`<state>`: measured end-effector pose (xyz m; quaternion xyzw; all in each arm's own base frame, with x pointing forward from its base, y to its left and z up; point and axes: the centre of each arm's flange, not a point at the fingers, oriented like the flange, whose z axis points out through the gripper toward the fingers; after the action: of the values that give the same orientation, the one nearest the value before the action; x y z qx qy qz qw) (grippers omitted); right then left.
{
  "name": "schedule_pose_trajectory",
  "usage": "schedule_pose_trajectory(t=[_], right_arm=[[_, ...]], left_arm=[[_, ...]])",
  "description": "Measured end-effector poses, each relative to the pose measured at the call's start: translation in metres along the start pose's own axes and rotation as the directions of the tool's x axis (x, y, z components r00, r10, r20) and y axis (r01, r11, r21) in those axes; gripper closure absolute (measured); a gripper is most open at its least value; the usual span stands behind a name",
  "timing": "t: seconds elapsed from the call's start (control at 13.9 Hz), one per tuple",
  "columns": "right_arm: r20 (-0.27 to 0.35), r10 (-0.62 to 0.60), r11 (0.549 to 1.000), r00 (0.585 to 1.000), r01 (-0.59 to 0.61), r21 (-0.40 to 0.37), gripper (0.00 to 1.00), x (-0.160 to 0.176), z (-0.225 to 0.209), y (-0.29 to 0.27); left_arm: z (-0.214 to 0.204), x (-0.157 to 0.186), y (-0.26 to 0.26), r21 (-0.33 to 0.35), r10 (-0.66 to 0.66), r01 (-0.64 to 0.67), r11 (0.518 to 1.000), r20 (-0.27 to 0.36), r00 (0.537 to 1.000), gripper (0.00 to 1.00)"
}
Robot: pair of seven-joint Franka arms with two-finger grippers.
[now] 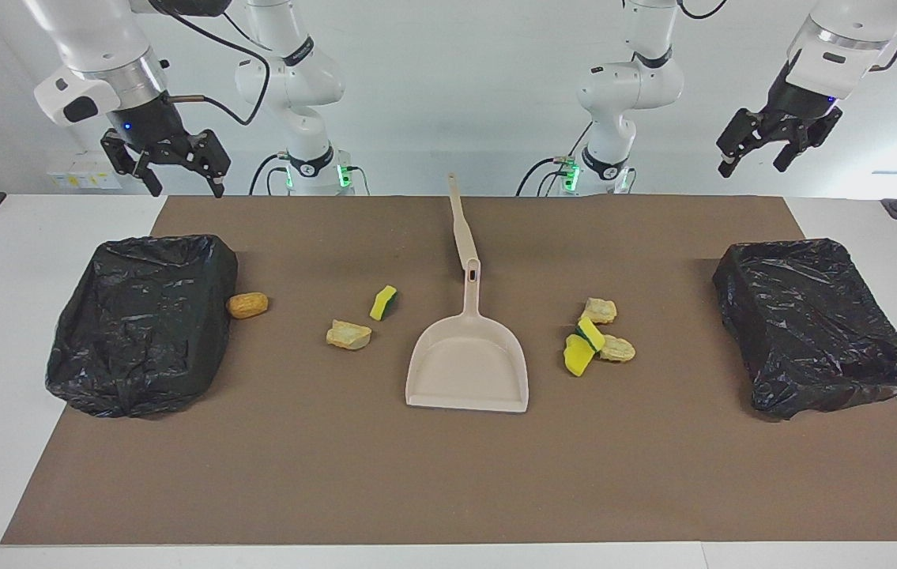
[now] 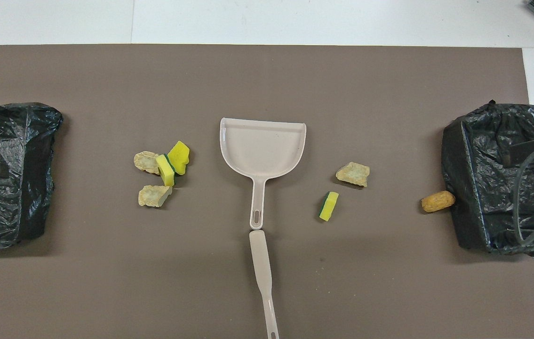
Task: Sweep and dump trash in bin
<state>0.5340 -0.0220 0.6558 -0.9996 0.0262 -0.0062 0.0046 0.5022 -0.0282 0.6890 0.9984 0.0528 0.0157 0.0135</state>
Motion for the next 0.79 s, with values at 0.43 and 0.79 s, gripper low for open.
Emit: schedule_pose_trajectory(t=[0.43,0.79], right_arm=[[0.012,0.0,1.0,1.0,0.0,0.0,0.0,-0.0014,0.0011,-0.0001],[0.024,0.007,1.0,1.0,-0.006,-0.001,0.0,-0.0039,0.0007,0.0036]], left_arm=[[0.001,-0.0019,-0.0011,0.001,0.074,-0.074,0.997,0.015,0.997,0.0],[0.0026,-0.0029,-0.0043,0.002,0.091,-0.091,0.996,0.025,0.996,0.0]])
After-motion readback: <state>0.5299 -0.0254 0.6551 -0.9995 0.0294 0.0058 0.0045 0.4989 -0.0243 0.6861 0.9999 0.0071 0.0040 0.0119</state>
